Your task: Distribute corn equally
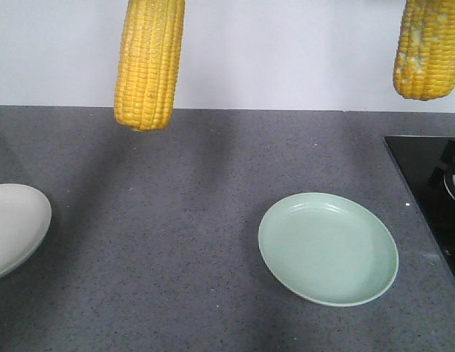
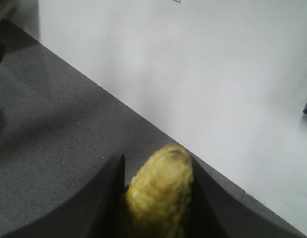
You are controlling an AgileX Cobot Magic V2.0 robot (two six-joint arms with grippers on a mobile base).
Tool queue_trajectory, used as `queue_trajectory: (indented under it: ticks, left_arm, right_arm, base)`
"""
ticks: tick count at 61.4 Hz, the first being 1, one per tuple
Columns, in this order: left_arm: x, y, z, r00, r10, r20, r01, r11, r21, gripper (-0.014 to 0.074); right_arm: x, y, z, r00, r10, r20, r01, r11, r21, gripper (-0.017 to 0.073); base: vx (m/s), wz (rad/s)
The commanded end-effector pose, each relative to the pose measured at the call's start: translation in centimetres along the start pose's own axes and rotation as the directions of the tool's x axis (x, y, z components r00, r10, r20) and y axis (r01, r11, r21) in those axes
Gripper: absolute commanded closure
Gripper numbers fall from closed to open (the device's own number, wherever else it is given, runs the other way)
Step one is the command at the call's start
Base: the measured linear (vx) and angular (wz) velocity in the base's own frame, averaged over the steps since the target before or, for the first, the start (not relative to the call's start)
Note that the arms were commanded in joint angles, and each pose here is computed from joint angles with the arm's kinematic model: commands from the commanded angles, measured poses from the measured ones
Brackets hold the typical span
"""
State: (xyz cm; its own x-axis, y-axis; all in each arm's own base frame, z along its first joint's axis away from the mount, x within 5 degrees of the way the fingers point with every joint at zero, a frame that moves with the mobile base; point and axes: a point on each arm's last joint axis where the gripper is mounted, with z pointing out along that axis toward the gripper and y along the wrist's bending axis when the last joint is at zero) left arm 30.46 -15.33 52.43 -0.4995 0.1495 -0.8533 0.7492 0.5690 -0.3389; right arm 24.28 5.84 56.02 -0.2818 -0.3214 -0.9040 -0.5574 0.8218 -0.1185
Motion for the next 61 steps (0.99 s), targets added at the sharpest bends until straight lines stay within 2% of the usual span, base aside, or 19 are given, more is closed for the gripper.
queue_trajectory:
  ticks: [1,61]
  left_arm:
    - [-0.90,-2.10,-2.09,0.996,0.021,0.085,-0.025,0.999,0.038,0.0601]
    - [-0.90,-2.10,-2.09,0.996,0.021,0.085,-0.025,0.999,0.038,0.0601]
  right_arm:
    - [-1.15,0.36,-1.69,0.994,-0.015,0.109,0.012,0.999,0.032,0.0564]
    - [-1.15,0.36,-1.69,0.994,-0.015,0.109,0.012,0.999,0.032,0.0564]
  base:
    - [0.00,0.00]
    - [0.00,-0.01]
